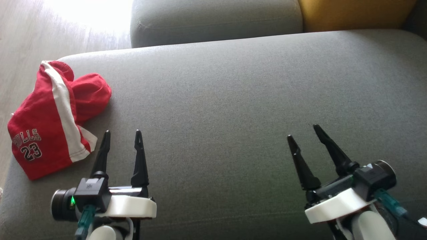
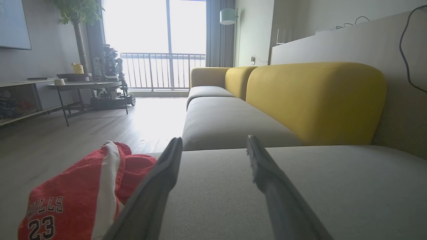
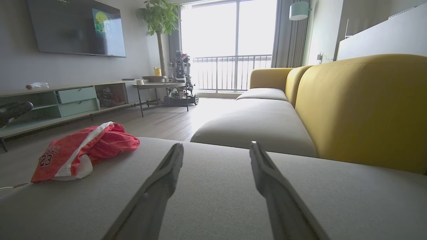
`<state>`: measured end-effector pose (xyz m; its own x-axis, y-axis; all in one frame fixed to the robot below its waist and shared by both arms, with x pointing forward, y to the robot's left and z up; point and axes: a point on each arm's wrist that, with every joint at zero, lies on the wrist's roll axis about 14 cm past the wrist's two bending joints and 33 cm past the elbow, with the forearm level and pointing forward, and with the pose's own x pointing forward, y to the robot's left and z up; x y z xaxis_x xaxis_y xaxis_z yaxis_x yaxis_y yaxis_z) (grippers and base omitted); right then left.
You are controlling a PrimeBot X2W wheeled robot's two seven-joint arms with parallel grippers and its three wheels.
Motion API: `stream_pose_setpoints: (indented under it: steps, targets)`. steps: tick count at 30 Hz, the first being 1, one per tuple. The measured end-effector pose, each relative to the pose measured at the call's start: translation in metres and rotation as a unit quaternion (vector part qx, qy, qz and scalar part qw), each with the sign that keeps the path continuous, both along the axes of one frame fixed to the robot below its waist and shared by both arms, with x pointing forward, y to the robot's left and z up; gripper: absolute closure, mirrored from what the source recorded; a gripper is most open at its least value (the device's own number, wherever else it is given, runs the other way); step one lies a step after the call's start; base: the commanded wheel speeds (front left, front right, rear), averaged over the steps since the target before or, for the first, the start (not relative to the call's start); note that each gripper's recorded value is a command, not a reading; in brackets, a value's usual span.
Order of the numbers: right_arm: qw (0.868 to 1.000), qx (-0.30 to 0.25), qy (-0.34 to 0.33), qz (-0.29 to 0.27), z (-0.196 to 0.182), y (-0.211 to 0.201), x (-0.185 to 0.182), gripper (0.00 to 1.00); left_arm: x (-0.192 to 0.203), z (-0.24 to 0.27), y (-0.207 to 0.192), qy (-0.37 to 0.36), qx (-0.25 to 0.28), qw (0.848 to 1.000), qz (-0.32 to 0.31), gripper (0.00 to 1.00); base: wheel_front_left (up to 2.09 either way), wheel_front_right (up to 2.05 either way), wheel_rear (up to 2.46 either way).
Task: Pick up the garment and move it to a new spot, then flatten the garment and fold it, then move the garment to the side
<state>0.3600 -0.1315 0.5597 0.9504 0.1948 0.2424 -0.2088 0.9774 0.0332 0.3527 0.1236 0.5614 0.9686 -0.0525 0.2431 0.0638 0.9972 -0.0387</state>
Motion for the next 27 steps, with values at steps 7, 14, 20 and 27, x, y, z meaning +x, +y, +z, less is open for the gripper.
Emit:
stream_pose_setpoints:
  steps: [7, 14, 20, 27]
  targets:
    - [0.999, 0.022, 0.021, -0.035, -0.012, -0.025, 0.001, 0.0, 0.0, -0.011, 0.002, 0.017, -0.007, 1.0, 0.005, 0.0, 0.0, 0.0, 0.0]
    - [0.999, 0.023, 0.024, -0.039, -0.014, -0.027, 0.001, 0.0, -0.005, -0.021, 0.005, 0.033, -0.005, 0.999, 0.009, 0.0, 0.0, 0.0, 0.0]
    - [0.999, 0.023, 0.025, -0.038, -0.015, -0.027, 0.002, 0.0, -0.005, -0.023, 0.006, 0.036, -0.008, 0.999, 0.01, 0.0, 0.0, 0.0, 0.0]
    - [0.999, 0.023, 0.027, -0.038, -0.016, -0.027, 0.002, 0.0, -0.004, -0.025, 0.007, 0.039, -0.008, 0.999, 0.011, 0.0, 0.0, 0.0, 0.0]
